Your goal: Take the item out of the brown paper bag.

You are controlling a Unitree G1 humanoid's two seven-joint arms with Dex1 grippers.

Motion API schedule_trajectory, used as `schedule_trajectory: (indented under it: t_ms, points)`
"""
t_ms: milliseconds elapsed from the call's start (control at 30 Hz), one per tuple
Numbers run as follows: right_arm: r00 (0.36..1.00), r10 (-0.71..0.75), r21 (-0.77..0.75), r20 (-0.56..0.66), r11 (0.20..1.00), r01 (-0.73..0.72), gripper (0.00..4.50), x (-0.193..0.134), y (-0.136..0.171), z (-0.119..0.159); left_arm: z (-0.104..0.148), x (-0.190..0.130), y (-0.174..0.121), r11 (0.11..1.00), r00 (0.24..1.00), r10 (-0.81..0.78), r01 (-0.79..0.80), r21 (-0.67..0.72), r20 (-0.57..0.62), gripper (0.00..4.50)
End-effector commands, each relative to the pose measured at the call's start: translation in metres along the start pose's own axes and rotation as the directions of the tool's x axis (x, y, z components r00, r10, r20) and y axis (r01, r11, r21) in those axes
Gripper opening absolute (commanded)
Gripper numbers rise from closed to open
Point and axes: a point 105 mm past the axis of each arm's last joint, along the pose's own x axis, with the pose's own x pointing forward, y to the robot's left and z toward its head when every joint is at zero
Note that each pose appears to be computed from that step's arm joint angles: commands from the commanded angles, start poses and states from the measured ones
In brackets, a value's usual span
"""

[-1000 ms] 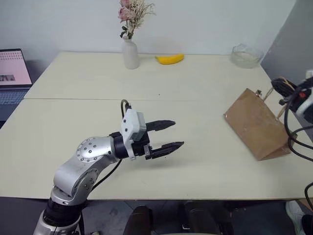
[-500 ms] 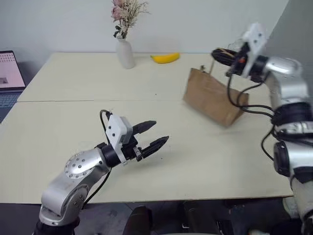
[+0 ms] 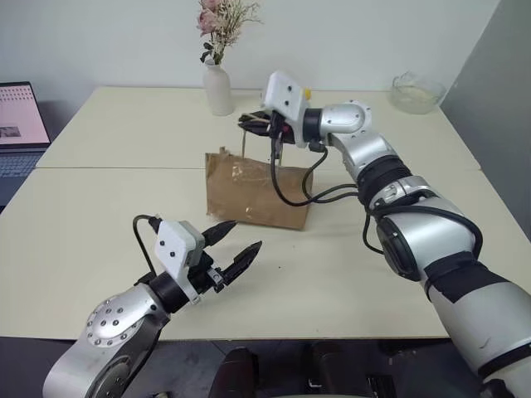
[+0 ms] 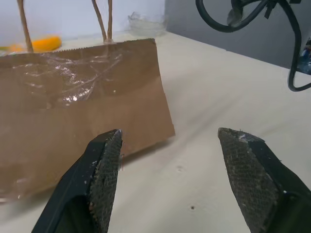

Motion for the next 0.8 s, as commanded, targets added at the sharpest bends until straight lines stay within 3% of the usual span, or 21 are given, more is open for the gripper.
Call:
schedule_trajectory:
  t_ms: [33, 400, 667, 800]
  points:
    - [0.998, -0.023, -0.080, 0.051, 0.996, 0.027, 0.01, 0.004, -0.011, 0.026, 0.013, -0.003, -0.004, 0.998, 0.999, 0.013, -0.016, 0.053, 0.053, 3.30]
    - [0.996, -0.072, -0.217, 0.060, 0.973, 0.083, 0.01, 0.011, -0.019, 0.046, 0.013, -0.002, 0.000, 0.997, 0.998, 0.019, -0.023, 0.075, 0.058, 3.30]
    - [0.995, -0.085, -0.363, -0.057, 0.930, 0.058, 0.01, 0.018, -0.008, 0.023, 0.013, 0.002, -0.002, 0.997, 0.998, 0.005, -0.010, 0.082, 0.060, 3.30]
    - [0.988, -0.086, -0.355, -0.127, 0.934, 0.036, 0.01, 0.018, -0.003, 0.006, 0.013, 0.003, -0.004, 0.997, 0.998, -0.001, -0.004, 0.083, 0.060, 3.30]
